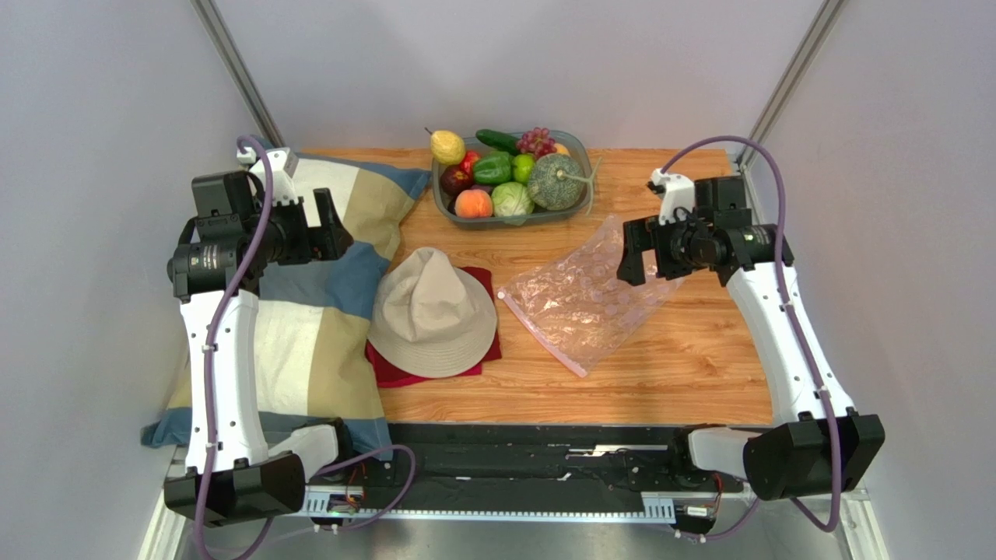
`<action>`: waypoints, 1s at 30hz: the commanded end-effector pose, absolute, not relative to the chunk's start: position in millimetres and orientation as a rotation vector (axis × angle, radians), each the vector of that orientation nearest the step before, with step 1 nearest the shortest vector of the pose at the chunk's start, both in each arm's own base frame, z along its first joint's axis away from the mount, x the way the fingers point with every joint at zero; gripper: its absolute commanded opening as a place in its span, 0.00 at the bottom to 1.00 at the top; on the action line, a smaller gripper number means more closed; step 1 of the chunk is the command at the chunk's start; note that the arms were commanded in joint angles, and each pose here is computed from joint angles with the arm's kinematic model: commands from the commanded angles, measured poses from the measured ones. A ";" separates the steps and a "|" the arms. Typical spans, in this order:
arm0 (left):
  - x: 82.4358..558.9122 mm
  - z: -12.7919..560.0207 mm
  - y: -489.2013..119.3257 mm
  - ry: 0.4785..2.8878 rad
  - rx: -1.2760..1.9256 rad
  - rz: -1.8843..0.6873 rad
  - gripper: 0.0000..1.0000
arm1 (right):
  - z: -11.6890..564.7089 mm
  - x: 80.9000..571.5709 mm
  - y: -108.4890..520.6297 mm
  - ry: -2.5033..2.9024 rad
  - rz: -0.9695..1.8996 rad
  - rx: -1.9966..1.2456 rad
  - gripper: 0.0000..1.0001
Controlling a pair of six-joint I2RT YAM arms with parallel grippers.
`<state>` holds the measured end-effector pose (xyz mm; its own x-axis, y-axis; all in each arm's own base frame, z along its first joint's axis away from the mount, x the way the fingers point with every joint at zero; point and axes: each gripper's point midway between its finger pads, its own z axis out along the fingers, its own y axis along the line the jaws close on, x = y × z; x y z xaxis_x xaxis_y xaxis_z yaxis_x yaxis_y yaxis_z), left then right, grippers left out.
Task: Place the food in the zip-top bag and seal the zipper
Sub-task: Pick up the zipper food storage bag at the center of the board.
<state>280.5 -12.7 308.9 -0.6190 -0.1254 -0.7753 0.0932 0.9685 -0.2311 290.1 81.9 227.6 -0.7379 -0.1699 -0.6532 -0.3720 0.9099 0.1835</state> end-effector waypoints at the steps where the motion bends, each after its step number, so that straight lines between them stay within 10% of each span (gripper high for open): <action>1: 283.1 322.0 -16.6 2.172 -0.017 -0.335 0.99 | 213.2 296.5 106.0 2.365 0.353 -0.585 1.00; 30: 263.9 308.1 -38.9 2.183 0.124 -0.455 0.99 | 111.4 366.7 211.8 2.242 -0.030 -1.338 1.00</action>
